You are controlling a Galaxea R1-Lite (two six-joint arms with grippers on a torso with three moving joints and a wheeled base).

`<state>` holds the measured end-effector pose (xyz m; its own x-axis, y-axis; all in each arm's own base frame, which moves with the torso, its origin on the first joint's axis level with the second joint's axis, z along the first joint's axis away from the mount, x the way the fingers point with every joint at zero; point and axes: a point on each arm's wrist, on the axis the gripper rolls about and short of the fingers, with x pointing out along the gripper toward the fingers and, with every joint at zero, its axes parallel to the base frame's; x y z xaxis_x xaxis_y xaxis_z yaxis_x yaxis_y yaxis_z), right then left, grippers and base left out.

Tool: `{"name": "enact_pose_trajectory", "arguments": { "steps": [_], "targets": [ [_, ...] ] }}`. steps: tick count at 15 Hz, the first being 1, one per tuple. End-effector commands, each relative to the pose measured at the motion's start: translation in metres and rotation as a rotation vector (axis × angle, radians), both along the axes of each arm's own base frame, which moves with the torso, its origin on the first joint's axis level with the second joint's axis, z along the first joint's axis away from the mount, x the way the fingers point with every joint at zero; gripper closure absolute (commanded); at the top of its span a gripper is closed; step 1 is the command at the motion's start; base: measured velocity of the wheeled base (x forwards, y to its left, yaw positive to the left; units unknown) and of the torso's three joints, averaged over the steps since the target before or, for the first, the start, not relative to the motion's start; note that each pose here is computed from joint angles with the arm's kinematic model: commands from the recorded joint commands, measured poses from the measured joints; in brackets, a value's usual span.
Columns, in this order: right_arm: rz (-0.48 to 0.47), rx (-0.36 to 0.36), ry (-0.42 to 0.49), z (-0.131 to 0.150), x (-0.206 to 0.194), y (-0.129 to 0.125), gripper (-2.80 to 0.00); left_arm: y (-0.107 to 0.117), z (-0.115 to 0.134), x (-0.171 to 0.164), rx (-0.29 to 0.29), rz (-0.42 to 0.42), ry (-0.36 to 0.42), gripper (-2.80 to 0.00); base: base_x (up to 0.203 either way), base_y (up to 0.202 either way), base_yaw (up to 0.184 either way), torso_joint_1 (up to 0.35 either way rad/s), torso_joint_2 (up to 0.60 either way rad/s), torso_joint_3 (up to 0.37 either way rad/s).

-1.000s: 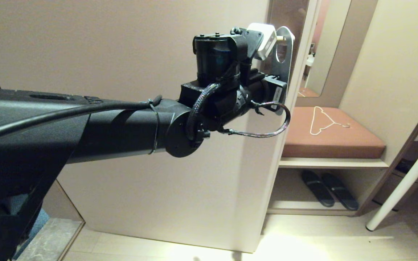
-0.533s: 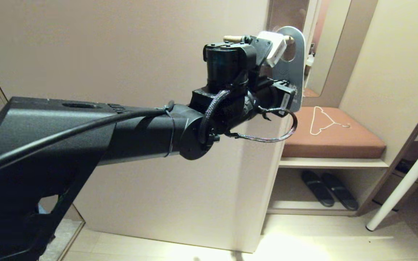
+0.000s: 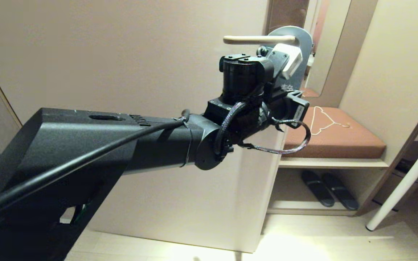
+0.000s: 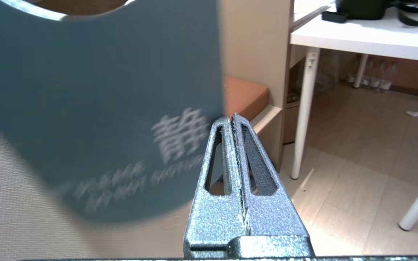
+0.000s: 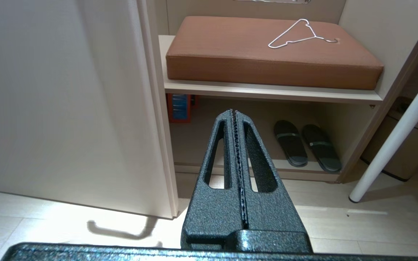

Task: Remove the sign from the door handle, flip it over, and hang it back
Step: Hang the sign back with the other side facing out

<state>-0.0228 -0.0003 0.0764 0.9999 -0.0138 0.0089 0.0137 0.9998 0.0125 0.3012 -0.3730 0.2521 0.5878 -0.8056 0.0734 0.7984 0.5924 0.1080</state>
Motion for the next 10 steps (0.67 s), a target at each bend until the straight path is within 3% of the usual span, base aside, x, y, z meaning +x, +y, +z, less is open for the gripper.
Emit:
{"name": "enact_pose_trajectory", "arguments": {
  "steps": [1,7,10],
  "targets": [
    [0.0,0.0,0.0,0.0,0.0,0.0,0.0,0.002,-0.004,0.008,0.001,0.015,-0.001,0.0,0.0,0.0,0.0,0.0,0.0,0.0],
    [0.0,0.0,0.0,0.0,0.0,0.0,0.0,0.016,-0.004,0.03,-0.013,0.064,-0.006,0.0,0.0,0.0,0.0,0.0,0.0,0.0],
    [0.002,-0.002,0.0,0.0,0.0,0.0,0.0,0.014,-0.002,0.028,-0.033,0.012,-0.026,0.0,0.0,0.0,0.0,0.0,0.0,0.0]
  ]
}}
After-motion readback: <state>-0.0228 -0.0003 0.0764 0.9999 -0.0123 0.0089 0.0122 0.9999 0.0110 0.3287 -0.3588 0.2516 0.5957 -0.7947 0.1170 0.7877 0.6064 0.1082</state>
